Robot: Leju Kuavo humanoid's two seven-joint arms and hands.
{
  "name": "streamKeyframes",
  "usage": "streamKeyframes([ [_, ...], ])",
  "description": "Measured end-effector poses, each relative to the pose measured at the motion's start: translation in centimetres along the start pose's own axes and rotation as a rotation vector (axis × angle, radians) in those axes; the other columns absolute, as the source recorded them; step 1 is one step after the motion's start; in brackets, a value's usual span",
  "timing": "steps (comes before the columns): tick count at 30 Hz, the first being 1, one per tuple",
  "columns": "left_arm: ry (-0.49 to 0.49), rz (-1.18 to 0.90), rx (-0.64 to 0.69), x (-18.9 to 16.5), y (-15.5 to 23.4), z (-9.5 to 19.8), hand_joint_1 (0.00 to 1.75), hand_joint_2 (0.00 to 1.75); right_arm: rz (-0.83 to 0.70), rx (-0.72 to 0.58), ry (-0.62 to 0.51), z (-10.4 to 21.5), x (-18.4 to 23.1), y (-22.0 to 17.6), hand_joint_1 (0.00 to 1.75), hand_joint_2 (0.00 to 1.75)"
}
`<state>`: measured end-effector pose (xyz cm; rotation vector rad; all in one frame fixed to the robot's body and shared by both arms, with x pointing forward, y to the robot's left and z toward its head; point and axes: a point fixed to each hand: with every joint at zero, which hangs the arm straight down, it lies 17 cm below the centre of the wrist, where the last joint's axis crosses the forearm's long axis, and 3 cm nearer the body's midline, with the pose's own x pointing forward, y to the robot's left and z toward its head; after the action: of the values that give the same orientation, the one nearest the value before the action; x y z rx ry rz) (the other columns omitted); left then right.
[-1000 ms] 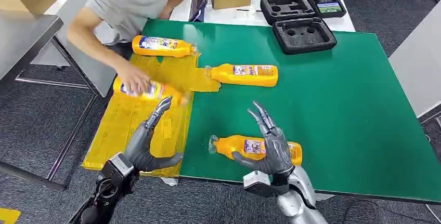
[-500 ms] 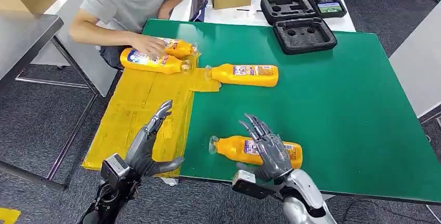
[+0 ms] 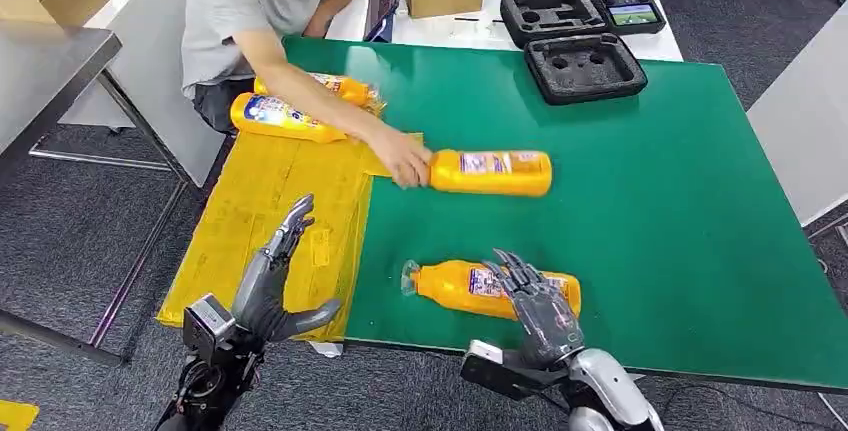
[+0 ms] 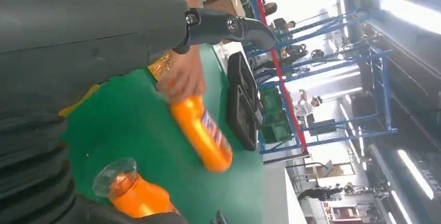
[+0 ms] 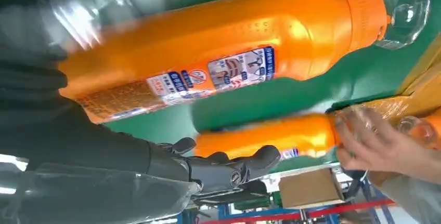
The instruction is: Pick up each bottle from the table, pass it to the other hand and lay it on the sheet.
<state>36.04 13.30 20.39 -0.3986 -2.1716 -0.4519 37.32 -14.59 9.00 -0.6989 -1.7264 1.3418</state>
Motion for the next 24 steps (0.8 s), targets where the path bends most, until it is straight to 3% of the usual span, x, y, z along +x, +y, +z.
streamKeyframes([
  [8, -0.006, 0.006, 0.004, 0.1, -0.3, -0.2, 0.0, 1.75, 0.176, -0.081, 0.063, -0.6, -2.2, -2.7, 0.0, 1.75],
  [24, -0.009, 0.009, 0.007, 0.2, -0.4, -0.4, 0.0, 1.75, 0.179, -0.103, 0.115, -1.4, -4.9, -3.9, 0.0, 1.75],
])
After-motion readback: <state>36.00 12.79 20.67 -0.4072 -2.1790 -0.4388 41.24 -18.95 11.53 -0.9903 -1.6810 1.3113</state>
